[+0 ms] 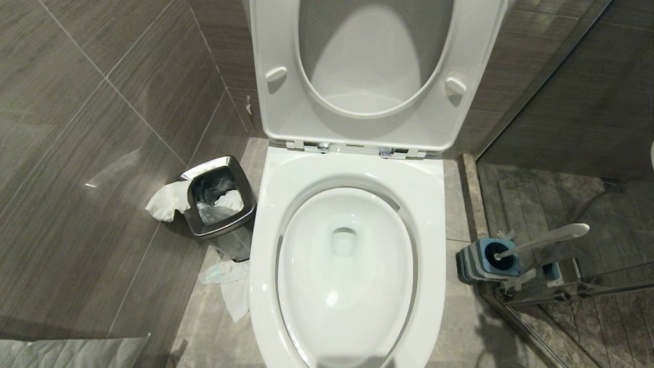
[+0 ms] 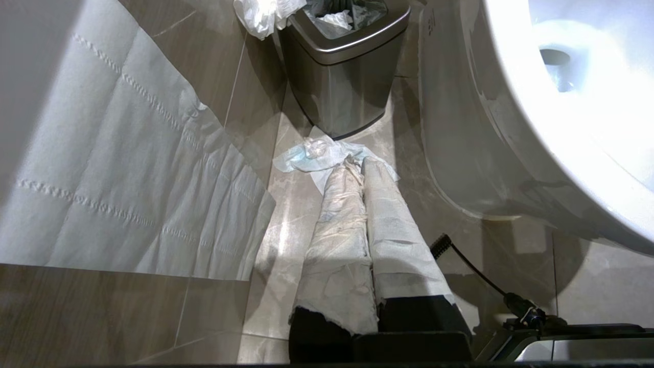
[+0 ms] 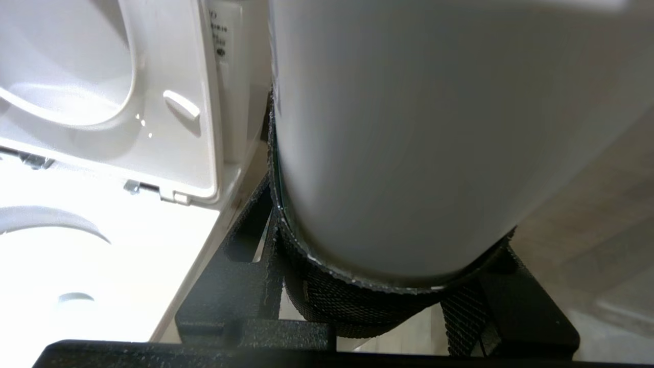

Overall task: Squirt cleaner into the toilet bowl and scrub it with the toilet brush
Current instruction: Pour in the cleaning agent

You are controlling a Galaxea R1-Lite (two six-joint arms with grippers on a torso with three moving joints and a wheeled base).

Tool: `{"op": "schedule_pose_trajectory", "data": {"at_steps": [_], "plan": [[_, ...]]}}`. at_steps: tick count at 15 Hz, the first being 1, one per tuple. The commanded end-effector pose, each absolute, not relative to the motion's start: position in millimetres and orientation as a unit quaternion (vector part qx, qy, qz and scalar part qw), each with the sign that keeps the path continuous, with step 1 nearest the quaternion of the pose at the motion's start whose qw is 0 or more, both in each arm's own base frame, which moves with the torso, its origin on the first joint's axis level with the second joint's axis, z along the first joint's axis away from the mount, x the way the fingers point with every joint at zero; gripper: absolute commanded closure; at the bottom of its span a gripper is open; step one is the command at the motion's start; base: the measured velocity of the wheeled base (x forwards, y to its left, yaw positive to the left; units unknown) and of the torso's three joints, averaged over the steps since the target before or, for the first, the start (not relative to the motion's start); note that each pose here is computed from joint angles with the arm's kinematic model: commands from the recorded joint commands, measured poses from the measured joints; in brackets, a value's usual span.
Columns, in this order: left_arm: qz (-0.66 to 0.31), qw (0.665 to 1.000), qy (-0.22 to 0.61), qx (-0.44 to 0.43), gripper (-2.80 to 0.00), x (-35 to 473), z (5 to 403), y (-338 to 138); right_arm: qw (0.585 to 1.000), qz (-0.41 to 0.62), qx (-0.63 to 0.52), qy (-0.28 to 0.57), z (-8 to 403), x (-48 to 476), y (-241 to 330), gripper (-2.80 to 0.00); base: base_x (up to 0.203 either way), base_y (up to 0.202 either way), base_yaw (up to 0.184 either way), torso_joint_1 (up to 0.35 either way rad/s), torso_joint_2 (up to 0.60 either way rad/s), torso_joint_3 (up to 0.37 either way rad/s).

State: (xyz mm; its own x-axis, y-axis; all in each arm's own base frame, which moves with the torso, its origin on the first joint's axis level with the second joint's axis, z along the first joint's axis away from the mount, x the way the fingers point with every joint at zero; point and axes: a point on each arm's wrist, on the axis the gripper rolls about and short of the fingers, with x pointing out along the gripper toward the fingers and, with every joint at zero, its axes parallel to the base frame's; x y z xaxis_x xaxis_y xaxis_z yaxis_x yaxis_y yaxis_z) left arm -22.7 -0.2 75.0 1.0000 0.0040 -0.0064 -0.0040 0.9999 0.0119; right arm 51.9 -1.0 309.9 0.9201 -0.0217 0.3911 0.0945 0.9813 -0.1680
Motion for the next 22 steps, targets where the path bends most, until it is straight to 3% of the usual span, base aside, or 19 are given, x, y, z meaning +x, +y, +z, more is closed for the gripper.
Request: {"op": "schedule_pose_trajectory", "data": {"at_steps": [1, 8, 16, 22], "plan": [[0.002, 1.000, 0.004, 0.005, 0.00, -23, 75, 0, 0.978, -0.028, -0.091, -0.186, 309, 48, -1, 0.00, 0.000, 0.000, 0.000, 0.003, 0.00, 0.034], [0.003, 1.000, 0.004, 0.004, 0.00, -23, 75, 0, 0.989, -0.019, -0.084, -0.120, 311, 48, -1, 0.00, 0.000, 0.000, 0.000, 0.000, 0.00, 0.004], [0.003, 1.000, 0.003, 0.004, 0.00, -23, 75, 0, 0.993, 0.067, -0.069, -0.067, 312, 98, 10, 0.00, 0.000, 0.000, 0.000, 0.000, 0.00, 0.000], [0.003, 1.000, 0.003, 0.004, 0.00, -23, 75, 0, 0.984, 0.128, -0.118, -0.046, 307, 133, 34, 0.00, 0.000, 0.000, 0.000, 0.000, 0.00, 0.000]]}}
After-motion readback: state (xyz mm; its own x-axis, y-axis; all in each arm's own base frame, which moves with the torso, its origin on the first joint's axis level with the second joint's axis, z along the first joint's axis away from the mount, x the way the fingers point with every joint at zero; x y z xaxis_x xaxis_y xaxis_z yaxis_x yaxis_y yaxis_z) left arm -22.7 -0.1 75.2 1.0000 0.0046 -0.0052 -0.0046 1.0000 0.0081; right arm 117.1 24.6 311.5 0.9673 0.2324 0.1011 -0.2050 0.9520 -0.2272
